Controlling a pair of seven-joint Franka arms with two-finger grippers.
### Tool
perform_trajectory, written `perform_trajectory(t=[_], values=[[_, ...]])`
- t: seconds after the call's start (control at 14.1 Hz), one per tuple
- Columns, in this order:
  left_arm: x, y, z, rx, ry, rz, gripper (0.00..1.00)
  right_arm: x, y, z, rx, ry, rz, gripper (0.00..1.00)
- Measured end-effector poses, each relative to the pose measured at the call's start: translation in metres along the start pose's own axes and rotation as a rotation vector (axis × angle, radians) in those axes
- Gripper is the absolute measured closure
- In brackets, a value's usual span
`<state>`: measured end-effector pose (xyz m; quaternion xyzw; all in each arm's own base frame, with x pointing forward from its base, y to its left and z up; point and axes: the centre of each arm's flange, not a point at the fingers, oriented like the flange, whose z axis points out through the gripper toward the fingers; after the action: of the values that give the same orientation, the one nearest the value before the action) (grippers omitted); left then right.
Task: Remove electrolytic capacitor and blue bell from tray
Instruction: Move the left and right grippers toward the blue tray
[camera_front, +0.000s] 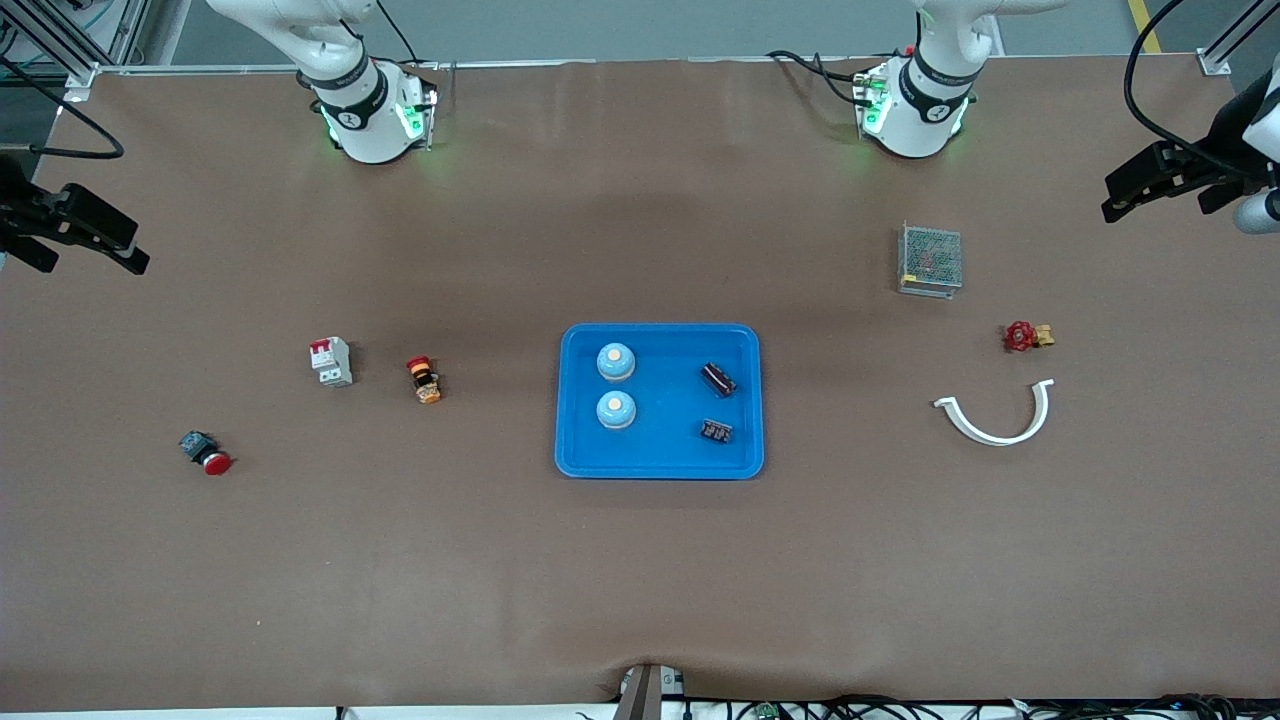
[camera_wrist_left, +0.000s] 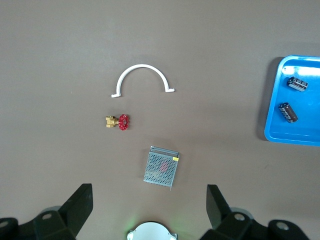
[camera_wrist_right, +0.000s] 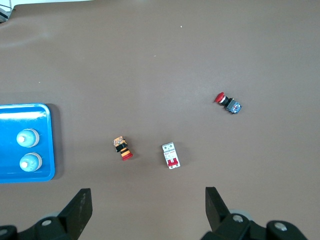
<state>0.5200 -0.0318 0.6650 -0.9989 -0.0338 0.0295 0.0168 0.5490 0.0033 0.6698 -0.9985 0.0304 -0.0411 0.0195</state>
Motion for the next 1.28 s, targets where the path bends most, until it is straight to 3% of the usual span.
perform_trajectory(t=[0.71, 1.07, 1.28], values=[[0.000, 0.016, 0.005, 0.031, -0.011, 0.016, 0.00, 0.000, 0.000, 0.007, 0.003, -0.014, 0.029, 0.00], [0.006, 0.091, 0.057, 0.062, -0.108, -0.093, 0.00, 0.006, 0.018, 0.052, 0.028, -0.041, 0.097, 0.00], [0.012, 0.132, 0.107, 0.035, -0.172, -0.183, 0.00, 0.005, 0.025, 0.095, 0.029, -0.071, 0.115, 0.00]])
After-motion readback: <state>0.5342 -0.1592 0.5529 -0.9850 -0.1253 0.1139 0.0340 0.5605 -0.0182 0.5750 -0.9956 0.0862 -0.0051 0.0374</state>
